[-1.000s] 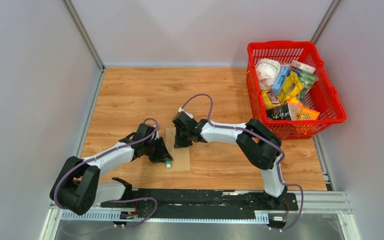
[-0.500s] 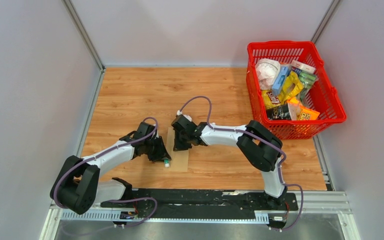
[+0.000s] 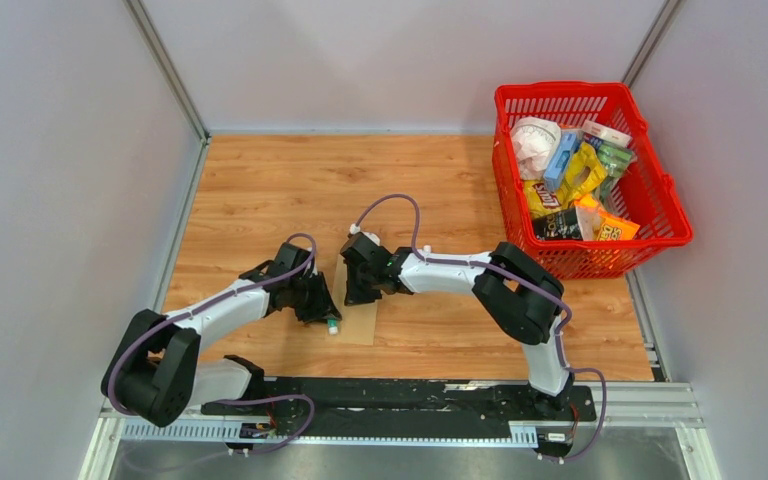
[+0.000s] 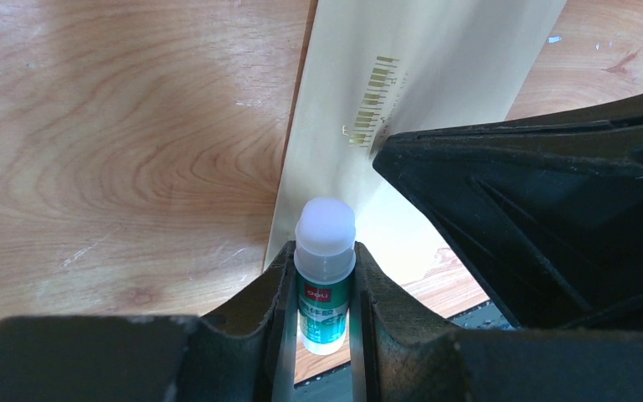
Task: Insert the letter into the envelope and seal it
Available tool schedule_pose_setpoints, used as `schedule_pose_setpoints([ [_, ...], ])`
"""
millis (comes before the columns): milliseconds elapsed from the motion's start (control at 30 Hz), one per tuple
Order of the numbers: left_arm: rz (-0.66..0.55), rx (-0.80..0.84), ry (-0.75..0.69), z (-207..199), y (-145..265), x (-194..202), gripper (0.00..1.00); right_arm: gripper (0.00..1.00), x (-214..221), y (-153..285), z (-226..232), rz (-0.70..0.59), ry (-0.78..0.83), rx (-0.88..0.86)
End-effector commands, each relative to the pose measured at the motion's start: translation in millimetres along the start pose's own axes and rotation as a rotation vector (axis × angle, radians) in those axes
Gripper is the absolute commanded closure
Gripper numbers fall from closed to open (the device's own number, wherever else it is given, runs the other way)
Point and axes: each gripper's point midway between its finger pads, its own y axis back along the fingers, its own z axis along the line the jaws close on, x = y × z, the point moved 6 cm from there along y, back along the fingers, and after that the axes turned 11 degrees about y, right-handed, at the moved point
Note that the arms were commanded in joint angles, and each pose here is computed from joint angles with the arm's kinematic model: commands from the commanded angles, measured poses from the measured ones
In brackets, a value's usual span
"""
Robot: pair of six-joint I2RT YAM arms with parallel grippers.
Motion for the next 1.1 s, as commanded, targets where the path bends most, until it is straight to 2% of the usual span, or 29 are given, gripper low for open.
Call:
schedule_pose_setpoints([
  [0, -0.066, -0.126, -0.034, 21, -5, -10, 1.00, 1.00, 43, -6, -6, 0.163, 0.046, 0.027],
  [300, -0.064, -0.143, -0.043, 24, -4, -12, 1.00, 1.00, 22, -1, -26, 0.124, 0.011, 0.063],
  [1067, -0.059, -0.145, -0.047, 25, -2, -14, 1.00, 1.00, -29, -6, -38, 0.051, -0.048, 0.058],
])
